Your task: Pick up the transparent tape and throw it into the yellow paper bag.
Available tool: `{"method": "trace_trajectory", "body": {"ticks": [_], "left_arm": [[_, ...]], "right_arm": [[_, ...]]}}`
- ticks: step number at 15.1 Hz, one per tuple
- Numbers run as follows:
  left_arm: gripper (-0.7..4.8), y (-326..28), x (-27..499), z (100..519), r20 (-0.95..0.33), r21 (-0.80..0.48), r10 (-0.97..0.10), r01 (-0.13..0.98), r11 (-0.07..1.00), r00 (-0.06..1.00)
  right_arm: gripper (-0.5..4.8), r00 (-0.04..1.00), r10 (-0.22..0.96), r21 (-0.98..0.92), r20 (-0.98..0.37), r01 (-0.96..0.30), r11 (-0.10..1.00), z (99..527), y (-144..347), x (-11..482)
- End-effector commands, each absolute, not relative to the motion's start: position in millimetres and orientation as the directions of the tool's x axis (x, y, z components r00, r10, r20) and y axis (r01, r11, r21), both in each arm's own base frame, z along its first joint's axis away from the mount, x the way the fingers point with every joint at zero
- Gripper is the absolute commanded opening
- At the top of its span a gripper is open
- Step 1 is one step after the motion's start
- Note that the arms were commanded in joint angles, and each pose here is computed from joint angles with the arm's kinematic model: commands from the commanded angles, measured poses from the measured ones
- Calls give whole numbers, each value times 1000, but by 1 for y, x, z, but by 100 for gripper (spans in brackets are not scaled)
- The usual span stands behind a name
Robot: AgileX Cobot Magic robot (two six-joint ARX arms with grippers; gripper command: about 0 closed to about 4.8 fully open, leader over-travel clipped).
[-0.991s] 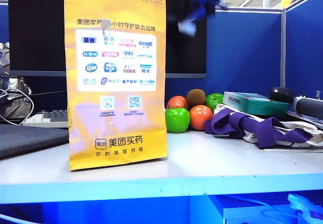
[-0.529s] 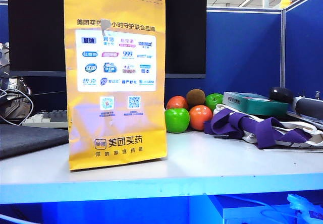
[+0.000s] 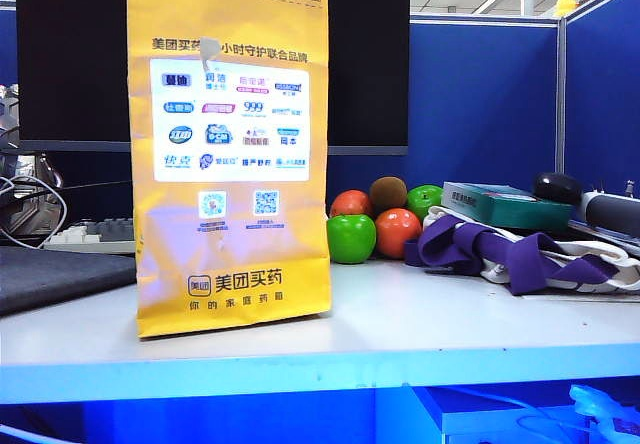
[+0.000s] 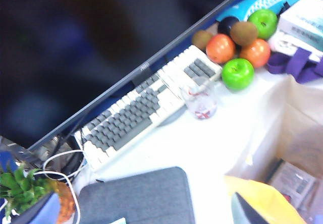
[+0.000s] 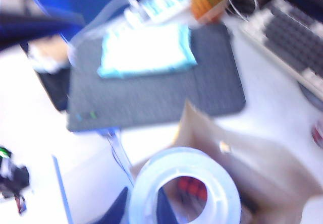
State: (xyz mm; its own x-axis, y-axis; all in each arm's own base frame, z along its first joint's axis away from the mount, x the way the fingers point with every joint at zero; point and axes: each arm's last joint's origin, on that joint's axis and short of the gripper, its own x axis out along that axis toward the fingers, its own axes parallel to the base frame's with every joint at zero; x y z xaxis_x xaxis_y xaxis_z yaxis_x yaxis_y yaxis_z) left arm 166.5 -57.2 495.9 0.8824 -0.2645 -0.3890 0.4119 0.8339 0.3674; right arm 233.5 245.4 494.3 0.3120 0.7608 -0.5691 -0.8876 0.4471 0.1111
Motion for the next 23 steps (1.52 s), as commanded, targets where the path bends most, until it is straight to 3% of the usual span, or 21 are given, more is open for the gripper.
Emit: {"method": "trace_trajectory", "body": {"ticks": [1, 4, 6, 10, 18, 21, 22, 23], "left_arm": [[479, -57, 164, 497, -390, 366, -270, 418, 832, 880], [479, -57, 164, 495, -405, 360, -278, 432, 827, 871], [479, -58, 161, 492, -439, 340, -340, 504, 794, 832], [429, -60, 156, 485, -503, 288, -444, 628, 723, 742], [430, -64, 144, 493, -412, 230, -677, 788, 571, 610], [430, -64, 144, 494, -404, 239, -678, 786, 570, 614], [430, -64, 144, 494, -402, 241, -677, 784, 572, 617], [430, -64, 144, 494, -402, 242, -675, 783, 573, 619]], "right_arm": [[43, 323, 748, 99, -580, -883, 458, 491, 248, 237], [42, 309, 735, 111, -604, -880, 461, 481, 255, 245], [43, 302, 726, 115, -618, -879, 463, 477, 258, 247], [43, 318, 716, 115, -621, -867, 485, 477, 251, 253], [43, 330, 705, 118, -628, -855, 505, 473, 248, 263], [45, 333, 707, 116, -624, -855, 505, 473, 249, 264], [62, 340, 713, 111, -613, -857, 504, 474, 249, 265], [165, 343, 716, 109, -607, -857, 503, 474, 250, 265]]}}
